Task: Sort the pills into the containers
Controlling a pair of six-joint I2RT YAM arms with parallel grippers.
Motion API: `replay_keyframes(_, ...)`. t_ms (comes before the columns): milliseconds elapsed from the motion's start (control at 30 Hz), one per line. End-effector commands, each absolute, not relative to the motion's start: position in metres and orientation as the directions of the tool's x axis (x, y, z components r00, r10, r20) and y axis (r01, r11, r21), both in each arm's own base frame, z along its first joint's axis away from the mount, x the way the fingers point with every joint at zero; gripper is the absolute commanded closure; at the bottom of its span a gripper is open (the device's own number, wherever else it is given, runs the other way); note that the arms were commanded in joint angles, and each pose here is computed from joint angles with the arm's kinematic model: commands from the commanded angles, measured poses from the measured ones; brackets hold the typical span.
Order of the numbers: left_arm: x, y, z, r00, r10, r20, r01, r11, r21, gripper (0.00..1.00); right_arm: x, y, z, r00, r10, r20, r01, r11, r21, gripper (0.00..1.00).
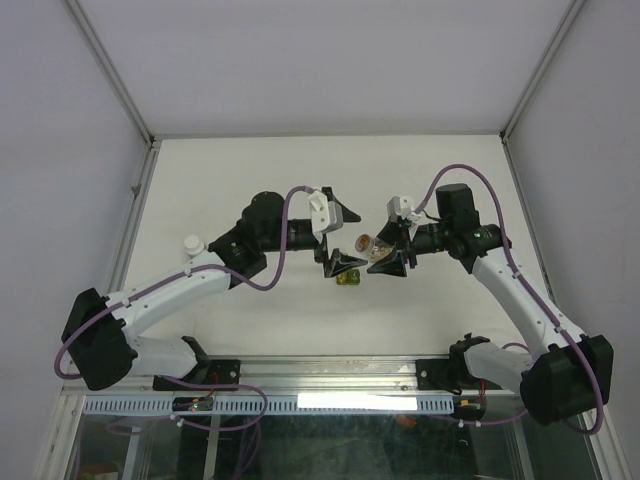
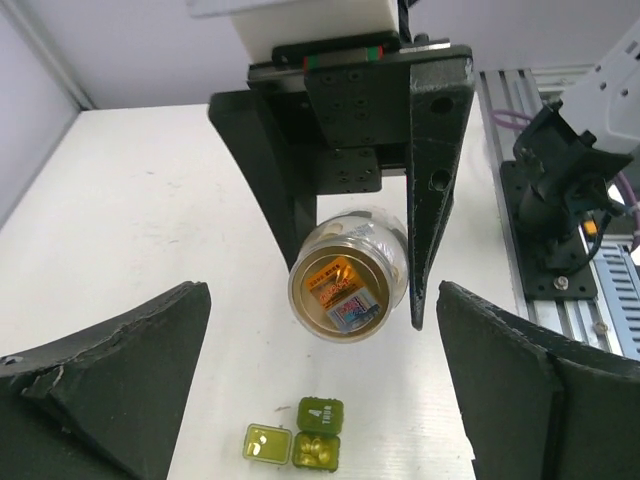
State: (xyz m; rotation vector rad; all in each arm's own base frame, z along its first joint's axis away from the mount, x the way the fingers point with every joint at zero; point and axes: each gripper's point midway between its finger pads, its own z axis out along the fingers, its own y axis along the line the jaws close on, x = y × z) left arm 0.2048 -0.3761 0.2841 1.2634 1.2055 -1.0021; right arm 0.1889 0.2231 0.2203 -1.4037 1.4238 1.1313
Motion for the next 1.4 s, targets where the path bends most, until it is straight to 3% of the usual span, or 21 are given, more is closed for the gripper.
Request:
replay_keyframes(0, 0.209, -0.359, 0.325, 0.191, -0.017, -0.982, 0.961, 0.208, 0.183, 0.01, 0.189, 0.228, 0.245, 0.057, -0.210, -0.976, -0.997, -0.059, -0.045, 1.00)
replay_keyframes(133, 0.192, -0.349, 0.320, 0.128, -0.038, -0.991, 0.976, 0.180, 0.119, 0.01, 0.189, 0.228, 0.245, 0.057, -0.210, -0.976, -0.997, -0.059, -0.046, 1.00)
replay_keyframes(400, 0.174, -0.315, 0.331, -0.113, -0.238, -0.965, 0.946, 0.270, -0.178, 0.01, 0.191, 0.227, 0.243, 0.056, -0.214, -0.975, -0.997, -0.057, -0.044, 1.00)
replay_keyframes(633, 0.149, -0.294, 0.320, -0.309, -0.480, -0.821, 0.901, 0.128, -0.414, 0.01, 0.191, 0.227, 0.243, 0.058, -0.218, -0.974, -0.997, -0.054, -0.047, 1.00)
replay_keyframes(1133, 0.162, -0.291, 0.315, -0.430, -0.557, -0.711, 0.808, 0.115, -0.578, 0.01, 0.192, 0.227, 0.241, 0.058, -0.223, -0.973, -0.997, -0.054, -0.047, 1.00)
replay_keyframes(1233, 0.175, -0.297, 0.317, -0.432, -0.553, -0.712, 0.769, 0.186, -0.611, 0.06, 0.192, 0.226, 0.240, 0.054, -0.226, -0.973, -0.998, -0.052, -0.044, 1.00)
replay_keyframes(1367, 0.184, -0.317, 0.316, -0.365, -0.493, -0.789, 0.717, 0.391, -0.577, 0.07, 0.193, 0.226, 0.240, 0.055, -0.228, -0.972, -0.998, -0.050, -0.044, 1.00)
